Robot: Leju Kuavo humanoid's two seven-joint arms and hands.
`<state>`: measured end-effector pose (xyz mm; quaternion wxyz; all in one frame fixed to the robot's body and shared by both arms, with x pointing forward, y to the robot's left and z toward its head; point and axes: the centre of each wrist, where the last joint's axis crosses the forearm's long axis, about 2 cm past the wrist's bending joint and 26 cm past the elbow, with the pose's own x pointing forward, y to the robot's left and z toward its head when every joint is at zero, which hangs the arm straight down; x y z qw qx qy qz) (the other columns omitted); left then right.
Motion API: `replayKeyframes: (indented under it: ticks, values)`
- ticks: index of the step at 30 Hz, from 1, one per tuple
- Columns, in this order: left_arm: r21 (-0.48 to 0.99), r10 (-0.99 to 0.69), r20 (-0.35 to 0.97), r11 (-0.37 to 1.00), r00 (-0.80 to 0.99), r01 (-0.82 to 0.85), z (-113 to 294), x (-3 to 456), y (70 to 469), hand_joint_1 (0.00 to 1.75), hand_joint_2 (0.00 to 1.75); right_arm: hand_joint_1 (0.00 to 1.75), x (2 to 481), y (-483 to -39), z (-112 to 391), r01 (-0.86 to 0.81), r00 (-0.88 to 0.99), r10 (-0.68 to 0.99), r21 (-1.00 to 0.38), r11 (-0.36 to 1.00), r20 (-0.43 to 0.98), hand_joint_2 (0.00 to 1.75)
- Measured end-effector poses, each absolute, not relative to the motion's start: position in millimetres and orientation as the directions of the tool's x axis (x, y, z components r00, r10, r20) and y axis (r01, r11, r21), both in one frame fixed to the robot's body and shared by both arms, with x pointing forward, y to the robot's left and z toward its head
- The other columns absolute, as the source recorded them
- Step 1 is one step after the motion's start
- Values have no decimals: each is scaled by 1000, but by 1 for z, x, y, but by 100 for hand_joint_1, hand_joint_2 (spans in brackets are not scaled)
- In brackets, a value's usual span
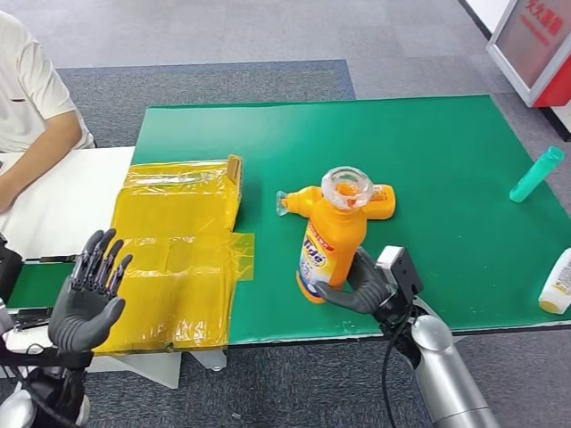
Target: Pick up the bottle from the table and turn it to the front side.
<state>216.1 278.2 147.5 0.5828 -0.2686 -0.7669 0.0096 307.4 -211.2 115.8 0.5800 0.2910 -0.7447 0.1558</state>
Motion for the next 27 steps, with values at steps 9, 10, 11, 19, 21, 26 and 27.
replayKeyframes:
  ticks: [9,10,11,19,21,26,27]
  values:
    - [-213,389,896,800,-215,560,199,266,221,0,175,175,311,-162,184,-594,-332,-226,-17,804,916,175]
    - [-216,404,891,778,-206,590,204,267,213,0,175,175,312,-159,190,-588,-352,-217,-35,808,911,175]
    - [-217,416,888,755,-197,619,208,268,206,0,175,175,313,-155,194,-581,-371,-207,-52,812,905,175]
    - [-102,354,917,657,-186,747,219,259,159,0,175,175,317,-133,208,-498,-502,-67,-225,837,862,175]
    - [-71,326,923,662,-202,746,221,260,154,0,175,175,319,-130,209,-482,-516,-37,-255,838,856,175]
    - [60,223,925,715,-308,696,229,264,146,0,175,175,320,-127,210,-440,-539,29,-311,842,842,175]
    - [86,204,921,725,-333,683,231,265,144,0,175,175,320,-127,210,-435,-541,38,-318,842,840,175]
